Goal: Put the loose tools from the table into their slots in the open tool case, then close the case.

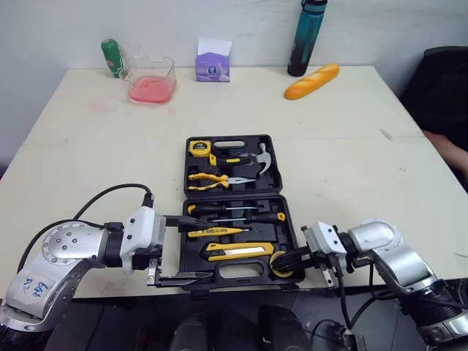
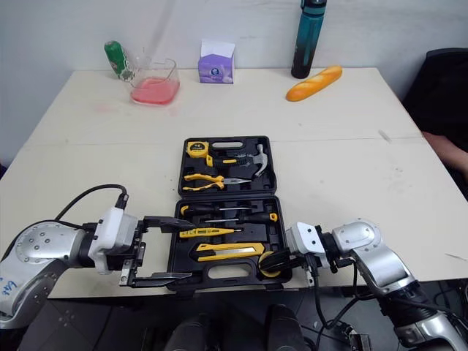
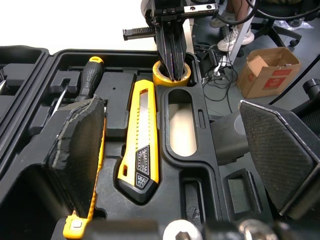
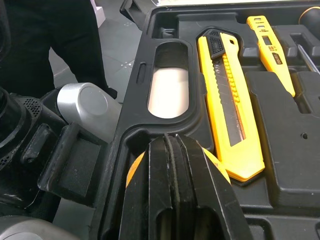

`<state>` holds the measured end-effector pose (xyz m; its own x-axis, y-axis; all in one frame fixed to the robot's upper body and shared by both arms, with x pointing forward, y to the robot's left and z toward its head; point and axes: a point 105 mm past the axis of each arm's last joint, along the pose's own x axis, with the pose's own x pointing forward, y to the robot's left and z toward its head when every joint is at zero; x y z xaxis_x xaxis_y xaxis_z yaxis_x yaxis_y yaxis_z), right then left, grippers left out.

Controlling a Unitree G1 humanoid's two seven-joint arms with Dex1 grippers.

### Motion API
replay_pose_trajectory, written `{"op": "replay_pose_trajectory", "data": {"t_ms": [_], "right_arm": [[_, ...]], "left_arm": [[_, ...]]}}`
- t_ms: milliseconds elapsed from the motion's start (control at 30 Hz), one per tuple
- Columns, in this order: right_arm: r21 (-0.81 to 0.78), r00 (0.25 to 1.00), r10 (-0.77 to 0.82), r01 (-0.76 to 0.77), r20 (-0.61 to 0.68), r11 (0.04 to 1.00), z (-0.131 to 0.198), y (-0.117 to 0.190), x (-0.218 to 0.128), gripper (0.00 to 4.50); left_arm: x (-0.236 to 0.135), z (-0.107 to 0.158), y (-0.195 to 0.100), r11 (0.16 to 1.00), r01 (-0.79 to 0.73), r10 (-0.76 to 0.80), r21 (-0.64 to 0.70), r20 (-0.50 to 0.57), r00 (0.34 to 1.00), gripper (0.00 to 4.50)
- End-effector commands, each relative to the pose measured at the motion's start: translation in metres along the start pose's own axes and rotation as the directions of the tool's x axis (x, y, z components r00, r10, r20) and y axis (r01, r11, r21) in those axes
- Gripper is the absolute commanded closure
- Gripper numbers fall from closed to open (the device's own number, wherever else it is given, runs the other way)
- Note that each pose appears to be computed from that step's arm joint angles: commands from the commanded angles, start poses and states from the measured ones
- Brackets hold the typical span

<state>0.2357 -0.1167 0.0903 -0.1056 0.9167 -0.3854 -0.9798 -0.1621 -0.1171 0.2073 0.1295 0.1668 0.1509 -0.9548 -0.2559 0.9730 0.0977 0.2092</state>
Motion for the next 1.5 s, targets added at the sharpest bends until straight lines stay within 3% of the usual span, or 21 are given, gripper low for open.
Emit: {"op": "replay_pose_trajectory", "data": {"t_ms": [33,333,500,600,700,800,967,1233,1500], "right_arm": [[0.111,0.992,-0.004,0.018,-0.123,0.994,-0.038,0.007,-0.002,4.45],[0.073,1.0,0.02,-0.019,-0.02,0.997,-0.008,0.006,-0.006,4.45],[0.063,0.995,-0.073,0.069,0.063,0.996,0.041,-0.011,-0.033,4.45],[0.026,0.986,-0.158,0.157,0.049,0.987,0.051,-0.023,-0.051,4.45],[0.015,0.952,-0.306,0.306,0.014,0.952,0.046,-0.045,-0.073,4.5],[-0.025,0.899,-0.432,0.432,-0.071,0.902,0.024,-0.067,-0.093,4.5],[0.031,0.835,-0.539,0.545,-0.108,0.838,-0.001,-0.091,-0.1,4.5],[-0.015,0.771,-0.624,0.627,-0.132,0.779,-0.018,-0.12,-0.075,4.5],[0.026,0.769,-0.635,0.638,-0.076,0.77,-0.014,-0.132,-0.053,4.5]], "left_arm": [[-0.003,0.004,0.0,1.0,-0.005,0.005,0.027,-0.011,1.0,0.0],[-0.004,0.005,0.005,0.998,-0.049,0.049,0.038,-0.002,0.999,0.0],[-0.025,0.005,0.022,0.97,-0.242,0.241,0.009,0.034,0.97,0.0],[-0.046,-0.003,0.034,0.93,-0.368,0.368,0.002,0.012,0.93,0.0],[-0.065,-0.01,0.05,0.867,-0.498,0.497,0.007,0.012,0.867,0.77],[-0.086,-0.033,0.069,0.778,-0.626,0.624,-0.05,-0.048,0.78,2.04],[-0.083,-0.057,0.082,0.725,-0.68,0.672,-0.106,-0.105,0.733,4.36],[-0.051,-0.079,0.093,0.685,-0.695,0.683,-0.218,-0.139,0.717,4.45],[-0.026,-0.081,0.102,0.682,-0.696,0.679,-0.224,-0.158,0.717,4.45]]}}
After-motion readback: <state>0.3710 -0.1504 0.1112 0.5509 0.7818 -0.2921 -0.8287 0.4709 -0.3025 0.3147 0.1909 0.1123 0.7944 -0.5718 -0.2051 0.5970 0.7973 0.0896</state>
